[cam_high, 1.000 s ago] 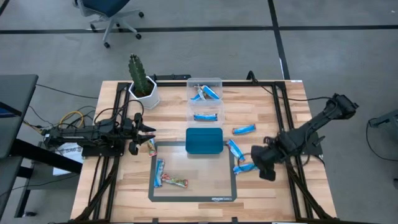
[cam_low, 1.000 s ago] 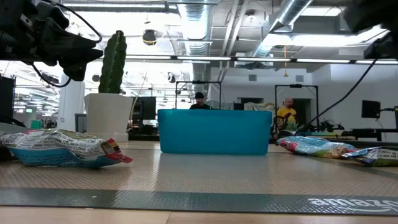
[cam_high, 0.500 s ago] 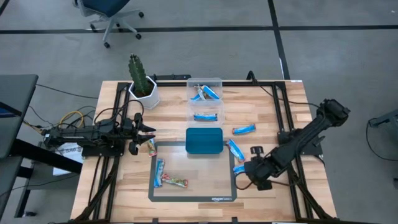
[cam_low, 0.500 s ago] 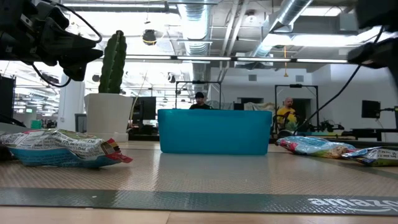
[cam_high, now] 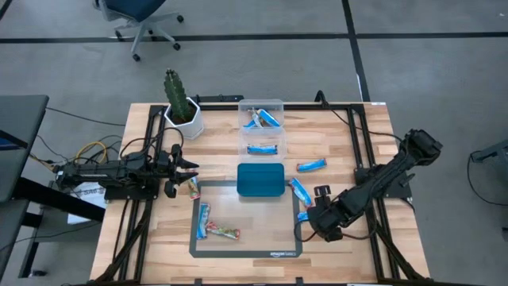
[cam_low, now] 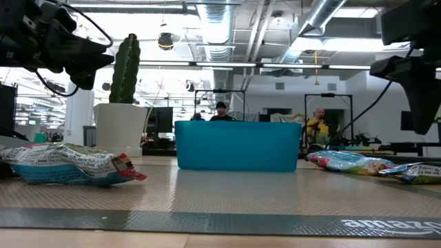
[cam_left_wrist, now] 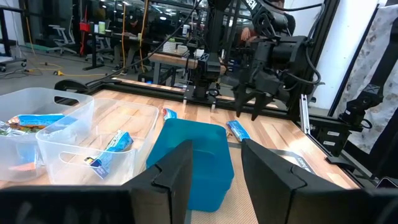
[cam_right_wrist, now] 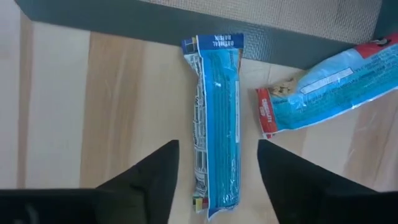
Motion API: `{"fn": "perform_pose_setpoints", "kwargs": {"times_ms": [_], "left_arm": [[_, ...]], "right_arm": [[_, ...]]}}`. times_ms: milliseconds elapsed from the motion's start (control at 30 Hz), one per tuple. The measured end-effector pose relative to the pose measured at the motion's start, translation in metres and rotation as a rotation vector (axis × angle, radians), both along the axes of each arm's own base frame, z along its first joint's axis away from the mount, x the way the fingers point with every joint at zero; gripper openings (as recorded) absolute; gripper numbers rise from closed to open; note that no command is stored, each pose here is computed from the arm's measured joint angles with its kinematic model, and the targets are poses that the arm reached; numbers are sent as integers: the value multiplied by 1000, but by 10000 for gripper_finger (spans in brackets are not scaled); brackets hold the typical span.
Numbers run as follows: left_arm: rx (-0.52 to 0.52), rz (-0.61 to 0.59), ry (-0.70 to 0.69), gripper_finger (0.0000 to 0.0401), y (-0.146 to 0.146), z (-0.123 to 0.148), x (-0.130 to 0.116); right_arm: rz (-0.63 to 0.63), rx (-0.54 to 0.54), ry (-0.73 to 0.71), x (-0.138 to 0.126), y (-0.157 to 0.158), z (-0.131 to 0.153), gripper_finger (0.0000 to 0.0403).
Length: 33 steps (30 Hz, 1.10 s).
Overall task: Pick and place Granola Bars by type
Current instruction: Put the blue granola bar into the bottom transparent bin
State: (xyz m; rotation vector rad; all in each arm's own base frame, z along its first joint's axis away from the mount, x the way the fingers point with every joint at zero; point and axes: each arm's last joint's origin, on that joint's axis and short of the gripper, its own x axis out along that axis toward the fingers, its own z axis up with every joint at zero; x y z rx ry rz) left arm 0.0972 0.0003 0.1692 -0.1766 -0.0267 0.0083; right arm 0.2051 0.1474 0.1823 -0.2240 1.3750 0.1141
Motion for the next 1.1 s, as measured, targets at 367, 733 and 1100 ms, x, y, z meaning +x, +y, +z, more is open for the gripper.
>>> {"fn": "perform_pose_setpoints", "kwargs": {"times_ms": [367, 733, 1100], "left_arm": [[0, 0, 0, 129, 0, 0, 0], [0, 0, 0, 129, 0, 0, 0], [0, 0, 0, 129, 0, 0, 0]], "right_arm": [[32, -26, 84, 13, 3, -29, 225], [-8, -47, 126, 28, -6, -49, 190], [-4, -17, 129, 29, -5, -49, 102]]}}
